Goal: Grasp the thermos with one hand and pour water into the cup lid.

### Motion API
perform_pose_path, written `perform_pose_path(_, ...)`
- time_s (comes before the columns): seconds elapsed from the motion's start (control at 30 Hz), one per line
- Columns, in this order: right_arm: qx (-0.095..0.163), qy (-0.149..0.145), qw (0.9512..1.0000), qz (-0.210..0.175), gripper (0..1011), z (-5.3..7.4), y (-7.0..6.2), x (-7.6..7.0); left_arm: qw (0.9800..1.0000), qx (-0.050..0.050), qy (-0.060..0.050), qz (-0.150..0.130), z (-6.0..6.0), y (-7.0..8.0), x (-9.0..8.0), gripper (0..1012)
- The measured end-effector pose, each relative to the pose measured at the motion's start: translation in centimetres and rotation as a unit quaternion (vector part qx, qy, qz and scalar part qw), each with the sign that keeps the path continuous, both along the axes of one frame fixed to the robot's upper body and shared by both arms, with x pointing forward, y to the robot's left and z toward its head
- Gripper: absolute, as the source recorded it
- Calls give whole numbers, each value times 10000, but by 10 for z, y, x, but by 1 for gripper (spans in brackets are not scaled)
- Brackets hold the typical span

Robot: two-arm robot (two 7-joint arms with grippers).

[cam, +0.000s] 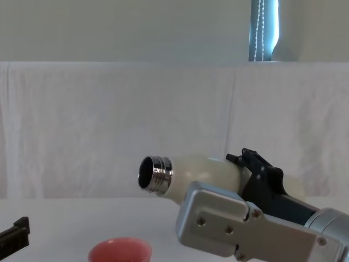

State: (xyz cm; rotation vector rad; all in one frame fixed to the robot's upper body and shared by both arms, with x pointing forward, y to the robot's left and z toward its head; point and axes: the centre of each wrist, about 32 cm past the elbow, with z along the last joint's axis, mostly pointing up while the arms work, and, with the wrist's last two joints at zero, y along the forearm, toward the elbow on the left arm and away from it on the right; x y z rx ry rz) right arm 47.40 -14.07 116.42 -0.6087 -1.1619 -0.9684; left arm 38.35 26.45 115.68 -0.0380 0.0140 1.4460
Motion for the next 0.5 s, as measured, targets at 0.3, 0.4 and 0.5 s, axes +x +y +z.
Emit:
perform_pose_path(0.3, -279, 8, 9996, 25, 958, 8, -6, 7, 10000, 0, 0, 0, 0, 0, 0, 1001)
perform_pose_path(0.4, -369, 14, 9993, 19, 958, 9, -8, 9, 10000, 0, 0, 0, 0, 0, 0, 1001)
perform_pose_path(0.5, -465, 8, 9989, 15, 958, 9, -9, 11, 10000, 0, 0, 0, 0, 0, 0, 1001)
